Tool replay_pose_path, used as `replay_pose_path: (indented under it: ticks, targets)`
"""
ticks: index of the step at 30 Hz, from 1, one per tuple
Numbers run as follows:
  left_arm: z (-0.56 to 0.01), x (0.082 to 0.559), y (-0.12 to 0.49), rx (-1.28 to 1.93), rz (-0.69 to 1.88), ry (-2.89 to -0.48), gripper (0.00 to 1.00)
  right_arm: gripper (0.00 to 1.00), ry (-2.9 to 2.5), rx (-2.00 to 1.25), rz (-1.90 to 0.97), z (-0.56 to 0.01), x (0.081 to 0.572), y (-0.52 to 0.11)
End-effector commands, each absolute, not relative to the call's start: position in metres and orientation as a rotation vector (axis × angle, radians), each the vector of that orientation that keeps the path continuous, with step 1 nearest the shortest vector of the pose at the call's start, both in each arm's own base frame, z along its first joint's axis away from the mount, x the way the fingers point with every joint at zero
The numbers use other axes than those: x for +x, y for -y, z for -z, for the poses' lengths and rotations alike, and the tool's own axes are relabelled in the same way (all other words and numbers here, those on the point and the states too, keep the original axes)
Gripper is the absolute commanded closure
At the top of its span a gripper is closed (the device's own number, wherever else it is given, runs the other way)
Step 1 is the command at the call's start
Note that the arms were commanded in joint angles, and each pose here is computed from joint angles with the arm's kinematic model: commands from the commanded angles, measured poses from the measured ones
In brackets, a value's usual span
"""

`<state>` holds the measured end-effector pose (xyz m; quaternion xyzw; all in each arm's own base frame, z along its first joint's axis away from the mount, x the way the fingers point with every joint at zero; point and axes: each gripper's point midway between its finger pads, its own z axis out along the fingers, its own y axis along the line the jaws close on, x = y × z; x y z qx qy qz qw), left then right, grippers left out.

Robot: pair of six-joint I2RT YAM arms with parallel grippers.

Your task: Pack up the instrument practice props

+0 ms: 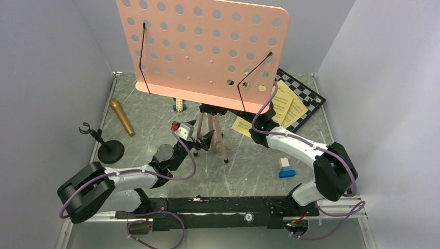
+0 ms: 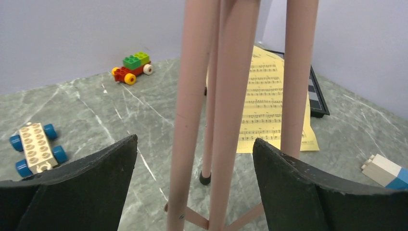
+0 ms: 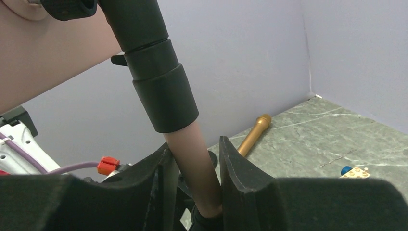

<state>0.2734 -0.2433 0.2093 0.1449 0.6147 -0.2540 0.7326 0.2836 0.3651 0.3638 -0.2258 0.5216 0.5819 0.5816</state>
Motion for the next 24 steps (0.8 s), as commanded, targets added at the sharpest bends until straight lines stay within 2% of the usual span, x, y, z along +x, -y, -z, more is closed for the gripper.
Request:
replay_pose_path:
  ticks: [1,7,17,19,24]
  targets:
    - [-0.231,0.275,0.269,0.325,0.65,-1.304,0.07,1.0,-1.385,-0.468,-1.509,-0.335,0.262,-0.375]
    - [-0.225,0.293,0.278,0.31,0.599,-1.328,0.12,1.0,-1.389,-0.47,-1.517,-0.333,0.256,-0.374]
    - [-0.208,0.303,0.271,0.279,0.523,-1.361,0.41,1.0,-1.385,-0.484,-1.52,-0.331,0.249,-0.375]
    - [-0.209,0.302,0.265,0.272,0.506,-1.354,0.48,1.0,-1.373,-0.485,-1.521,-0.334,0.249,-0.375]
    - [-0.222,0.301,0.255,0.281,0.454,-1.319,0.75,1.0,-1.341,-0.485,-1.531,-0.346,0.248,-0.377]
